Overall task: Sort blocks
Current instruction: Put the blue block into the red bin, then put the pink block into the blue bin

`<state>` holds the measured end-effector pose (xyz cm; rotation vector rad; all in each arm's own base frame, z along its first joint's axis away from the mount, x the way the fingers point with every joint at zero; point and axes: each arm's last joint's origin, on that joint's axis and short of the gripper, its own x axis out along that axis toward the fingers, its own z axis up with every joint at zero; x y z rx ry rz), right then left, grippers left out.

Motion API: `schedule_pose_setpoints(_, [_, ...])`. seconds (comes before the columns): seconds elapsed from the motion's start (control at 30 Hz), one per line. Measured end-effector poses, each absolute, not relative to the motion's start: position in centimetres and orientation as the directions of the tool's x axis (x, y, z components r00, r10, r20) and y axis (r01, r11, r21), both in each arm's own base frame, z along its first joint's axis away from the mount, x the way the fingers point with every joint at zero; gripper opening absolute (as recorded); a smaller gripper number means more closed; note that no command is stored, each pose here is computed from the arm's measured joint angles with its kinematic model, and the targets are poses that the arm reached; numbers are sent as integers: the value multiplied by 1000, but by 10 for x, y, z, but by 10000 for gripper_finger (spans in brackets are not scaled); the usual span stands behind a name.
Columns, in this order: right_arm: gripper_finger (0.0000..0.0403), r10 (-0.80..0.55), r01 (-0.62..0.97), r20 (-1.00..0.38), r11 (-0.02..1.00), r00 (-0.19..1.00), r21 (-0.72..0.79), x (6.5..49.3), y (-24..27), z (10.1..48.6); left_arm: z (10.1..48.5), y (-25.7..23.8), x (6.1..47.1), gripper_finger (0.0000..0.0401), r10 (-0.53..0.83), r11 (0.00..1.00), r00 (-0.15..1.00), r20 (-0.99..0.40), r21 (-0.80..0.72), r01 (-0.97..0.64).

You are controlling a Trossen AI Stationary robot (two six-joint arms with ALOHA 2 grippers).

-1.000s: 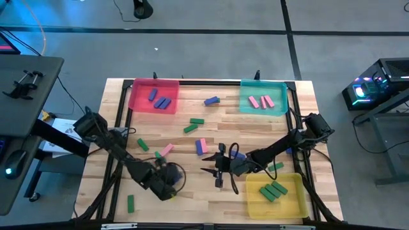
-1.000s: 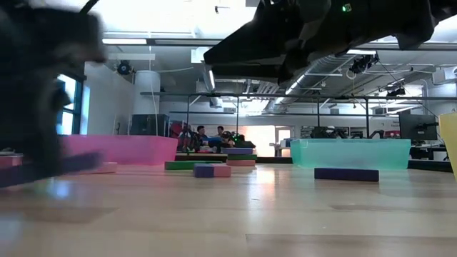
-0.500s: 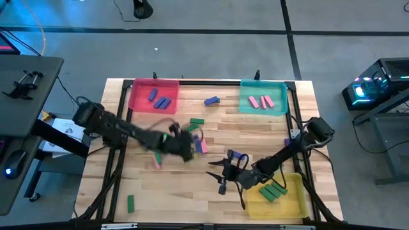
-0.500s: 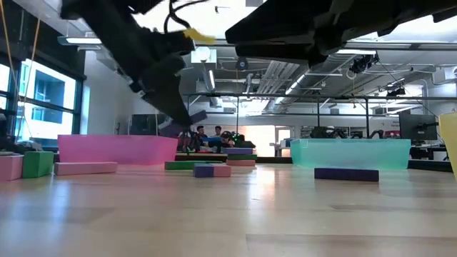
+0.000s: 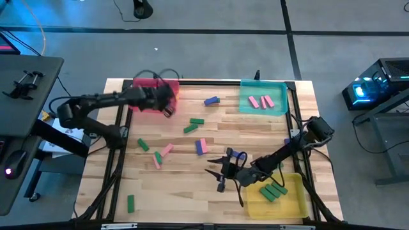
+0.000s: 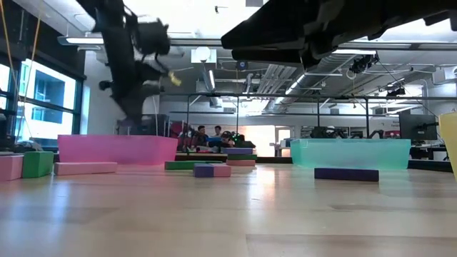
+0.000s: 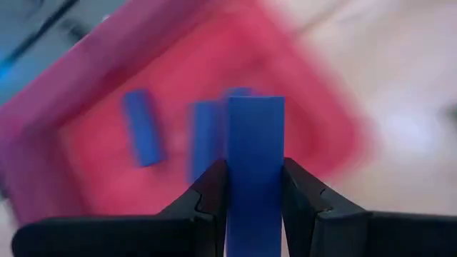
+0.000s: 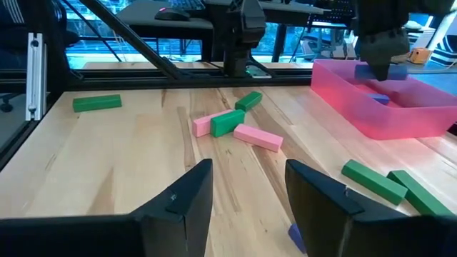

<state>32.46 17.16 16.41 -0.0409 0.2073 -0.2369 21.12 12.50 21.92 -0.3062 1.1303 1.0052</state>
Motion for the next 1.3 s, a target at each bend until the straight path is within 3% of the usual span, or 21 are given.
schedule_pose_setpoints(0.4, [160, -236, 225, -210, 972, 949, -74, 324, 172, 163, 173, 200, 171, 66, 311, 445, -142, -940, 276, -852])
schedule_pose_setpoints(0.63, [160, -237, 225, -215, 971, 947, -80, 324, 171, 162, 152, 209, 168, 97, 241, 486, -201, -949, 298, -822])
schedule_pose_setpoints(1.03, [160, -238, 224, -221, 971, 946, -85, 324, 171, 161, 160, 206, 166, 192, 258, 524, -205, -944, 315, -791])
schedule_pose_setpoints(1.3, [160, -294, 270, -237, 954, 926, -130, 322, 170, 158, 200, 187, 165, 202, 368, 481, -89, -926, 272, -834])
